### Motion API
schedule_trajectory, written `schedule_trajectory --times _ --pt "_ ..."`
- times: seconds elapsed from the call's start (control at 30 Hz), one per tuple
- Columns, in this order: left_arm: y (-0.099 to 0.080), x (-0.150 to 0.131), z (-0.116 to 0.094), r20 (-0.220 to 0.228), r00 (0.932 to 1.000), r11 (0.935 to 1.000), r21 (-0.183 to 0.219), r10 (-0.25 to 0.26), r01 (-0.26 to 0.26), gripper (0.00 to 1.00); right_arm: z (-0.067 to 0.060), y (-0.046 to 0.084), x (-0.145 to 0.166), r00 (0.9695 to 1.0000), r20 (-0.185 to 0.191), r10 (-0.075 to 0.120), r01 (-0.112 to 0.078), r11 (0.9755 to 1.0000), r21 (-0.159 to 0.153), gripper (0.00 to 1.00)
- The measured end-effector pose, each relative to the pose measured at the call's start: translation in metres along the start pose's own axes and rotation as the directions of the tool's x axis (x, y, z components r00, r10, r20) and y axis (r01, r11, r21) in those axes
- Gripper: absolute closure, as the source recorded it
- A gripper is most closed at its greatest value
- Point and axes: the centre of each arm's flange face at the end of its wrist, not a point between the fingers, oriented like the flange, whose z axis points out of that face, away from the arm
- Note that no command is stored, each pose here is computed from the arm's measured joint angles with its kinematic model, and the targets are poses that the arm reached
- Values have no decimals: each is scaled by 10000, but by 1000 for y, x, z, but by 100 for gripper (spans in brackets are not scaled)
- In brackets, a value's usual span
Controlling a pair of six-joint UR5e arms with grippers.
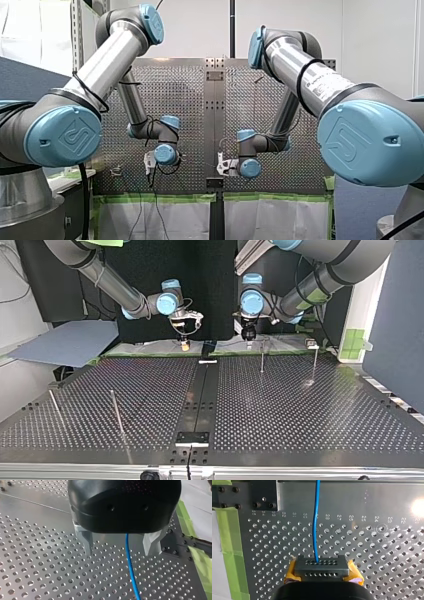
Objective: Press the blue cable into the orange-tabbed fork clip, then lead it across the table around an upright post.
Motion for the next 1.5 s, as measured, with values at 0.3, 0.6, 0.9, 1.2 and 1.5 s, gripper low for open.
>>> schedule_trajectory --times 0.3,0.6,0.9,1.2,1.5 --pt "0 -2 3 -51 9999 9999 -14 106 -106 0 0 0 -1 10000 26 -3 3 10000 6 100" --pt "0 -4 5 -20 9999 9999 -15 100 -100 0 -1 0 -2 10000 46 -5 5 10000 8 100" --pt "-1 -5 5 65 9999 9997 -219 110 -108 0 -1 0 -2 10000 55 -5 5 10000 4 100" --pt "0 14 9 -306 9986 9990 -159 422 -427 0 -1 -1 -2 10000 72 -2 2 10000 20 100" --pt "-6 8 24 -166 9993 9993 -165 338 -340 0 -2 -2 -3 9998 174 -18 17 10000 32 100"
